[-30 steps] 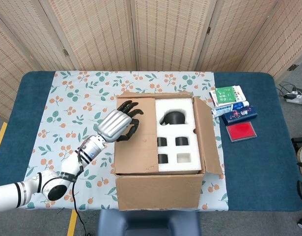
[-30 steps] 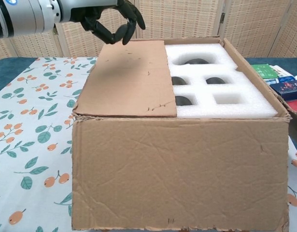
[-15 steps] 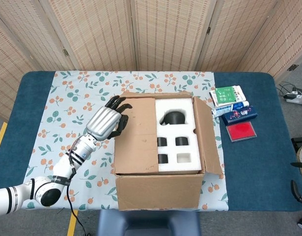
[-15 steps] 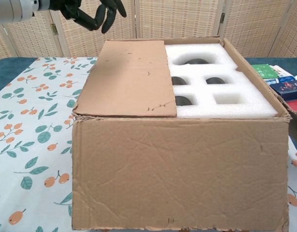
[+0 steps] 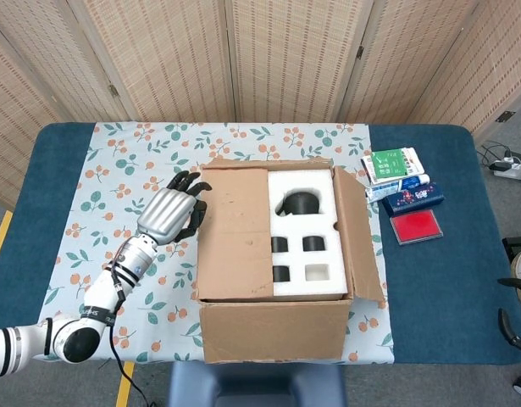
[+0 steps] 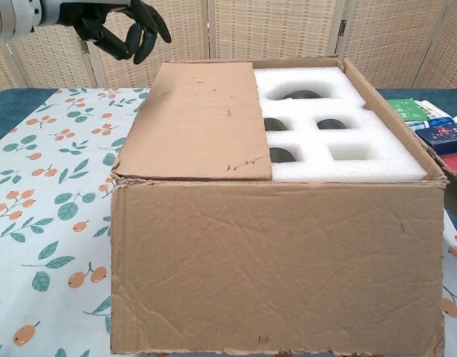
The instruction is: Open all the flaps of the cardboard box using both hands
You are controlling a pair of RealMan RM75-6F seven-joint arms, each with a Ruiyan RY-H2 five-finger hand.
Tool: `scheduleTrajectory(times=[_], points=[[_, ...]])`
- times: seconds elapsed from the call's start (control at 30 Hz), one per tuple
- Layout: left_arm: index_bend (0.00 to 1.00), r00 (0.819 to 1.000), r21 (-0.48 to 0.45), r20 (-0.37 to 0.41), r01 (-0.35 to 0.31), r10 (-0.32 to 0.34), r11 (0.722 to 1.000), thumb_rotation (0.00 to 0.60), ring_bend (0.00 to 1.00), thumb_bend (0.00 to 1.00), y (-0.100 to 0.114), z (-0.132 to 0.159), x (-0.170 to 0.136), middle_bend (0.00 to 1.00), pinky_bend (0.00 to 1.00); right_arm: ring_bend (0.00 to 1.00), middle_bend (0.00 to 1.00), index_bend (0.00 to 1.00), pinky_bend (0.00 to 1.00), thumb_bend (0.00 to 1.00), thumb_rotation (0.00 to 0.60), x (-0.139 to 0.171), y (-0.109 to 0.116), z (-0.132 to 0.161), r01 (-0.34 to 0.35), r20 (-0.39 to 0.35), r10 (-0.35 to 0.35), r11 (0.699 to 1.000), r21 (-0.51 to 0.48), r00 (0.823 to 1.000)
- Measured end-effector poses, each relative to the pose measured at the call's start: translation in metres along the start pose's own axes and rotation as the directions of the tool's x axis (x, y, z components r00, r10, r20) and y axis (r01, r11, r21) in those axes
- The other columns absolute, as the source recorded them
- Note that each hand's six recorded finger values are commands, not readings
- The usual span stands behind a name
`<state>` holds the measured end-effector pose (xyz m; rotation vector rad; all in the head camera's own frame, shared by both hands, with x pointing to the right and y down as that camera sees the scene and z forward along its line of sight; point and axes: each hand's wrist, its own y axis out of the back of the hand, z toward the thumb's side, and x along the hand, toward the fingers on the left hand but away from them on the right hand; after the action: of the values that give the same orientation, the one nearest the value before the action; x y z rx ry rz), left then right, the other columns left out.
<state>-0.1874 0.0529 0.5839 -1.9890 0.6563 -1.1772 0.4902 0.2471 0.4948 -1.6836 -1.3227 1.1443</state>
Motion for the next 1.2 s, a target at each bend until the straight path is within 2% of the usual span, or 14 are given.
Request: scheduleTrajectory(times=[0.1, 0.23, 0.43, 0.57, 0.67, 0.83, 0.9, 1.0, 1.1, 1.2], points=[[0.57, 1.0, -0.022, 0.015, 0.016, -0.015, 1.0, 0.6, 0.0, 0.53, -0.007, 0.008, 0.002, 0.05, 0.0, 0.0, 0.0, 0.31, 0.0, 0.53, 0.28, -0.001, -0.002, 0.0, -0.006, 0.0, 0.006, 1.0, -0.001, 1.0], [0.55, 0.998, -0.061, 0.062, 0.031, -0.027, 0.998, 0.6, 0.0, 0.53, -0.015, 0.025, 0.003, 0.01, 0.0, 0.0, 0.0, 0.31, 0.0, 0.53, 0.279, -0.001, -0.004, 0.001, -0.014, -0.003, 0.014, 1.0, -0.003, 1.0], [0.55, 0.988, -0.094, 0.146, 0.062, -0.048, 0.994, 0.6, 0.0, 0.54, -0.029, 0.055, 0.007, 0.0, 0.0, 0.0, 0.0, 0.31, 0.0, 0.53, 0.28, 0.001, -0.002, 0.001, -0.011, -0.002, 0.011, 1.0, -0.006, 1.0], [0.56, 0.982, -0.106, 0.183, 0.066, -0.046, 0.992, 0.6, 0.0, 0.6, -0.03, 0.071, 0.011, 0.0, 0.0, 0.0, 0.0, 0.31, 0.0, 0.53, 0.279, 0.004, 0.001, -0.001, -0.007, 0.005, 0.007, 1.0, -0.009, 1.0], [0.56, 0.979, -0.103, 0.199, 0.068, -0.046, 0.992, 0.587, 0.0, 0.65, -0.032, 0.078, 0.013, 0.0, 0.0, 0.0, 0.0, 0.31, 0.0, 0.53, 0.281, 0.006, 0.002, -0.003, -0.006, 0.012, 0.006, 1.0, -0.012, 1.0], [0.56, 0.979, -0.09, 0.196, 0.078, -0.059, 0.993, 0.574, 0.0, 0.67, -0.036, 0.079, 0.017, 0.0, 0.0, 0.0, 0.0, 0.31, 0.0, 0.53, 0.279, 0.01, 0.005, -0.006, 0.002, 0.021, -0.002, 1.0, -0.011, 1.0], [0.56, 0.98, -0.079, 0.19, 0.075, -0.059, 0.994, 0.574, 0.0, 0.76, -0.037, 0.078, 0.02, 0.0, 0.0, 0.0, 0.0, 0.31, 0.0, 0.53, 0.277, 0.012, 0.007, -0.006, 0.008, 0.021, -0.008, 1.0, -0.011, 1.0], [0.58, 0.982, -0.055, 0.18, 0.057, -0.046, 0.997, 0.595, 0.0, 0.95, -0.037, 0.077, 0.023, 0.0, 0.0, 0.0, 0.0, 0.31, 0.0, 0.53, 0.279, 0.014, 0.008, -0.006, 0.011, 0.023, -0.011, 1.0, -0.012, 1.0], [0.59, 0.983, -0.043, 0.176, 0.053, -0.045, 0.998, 0.6, 0.0, 1.0, -0.038, 0.078, 0.024, 0.0, 0.0, 0.0, 0.0, 0.31, 0.0, 0.53, 0.28, 0.014, 0.008, -0.007, 0.011, 0.026, -0.01, 1.0, -0.012, 1.0], [0.6, 0.983, -0.047, 0.179, 0.058, -0.048, 0.997, 0.6, 0.0, 1.0, -0.039, 0.081, 0.024, 0.01, 0.0, 0.0, 0.0, 0.31, 0.0, 0.53, 0.278, 0.015, 0.008, -0.007, 0.009, 0.025, -0.009, 1.0, -0.013, 1.0]])
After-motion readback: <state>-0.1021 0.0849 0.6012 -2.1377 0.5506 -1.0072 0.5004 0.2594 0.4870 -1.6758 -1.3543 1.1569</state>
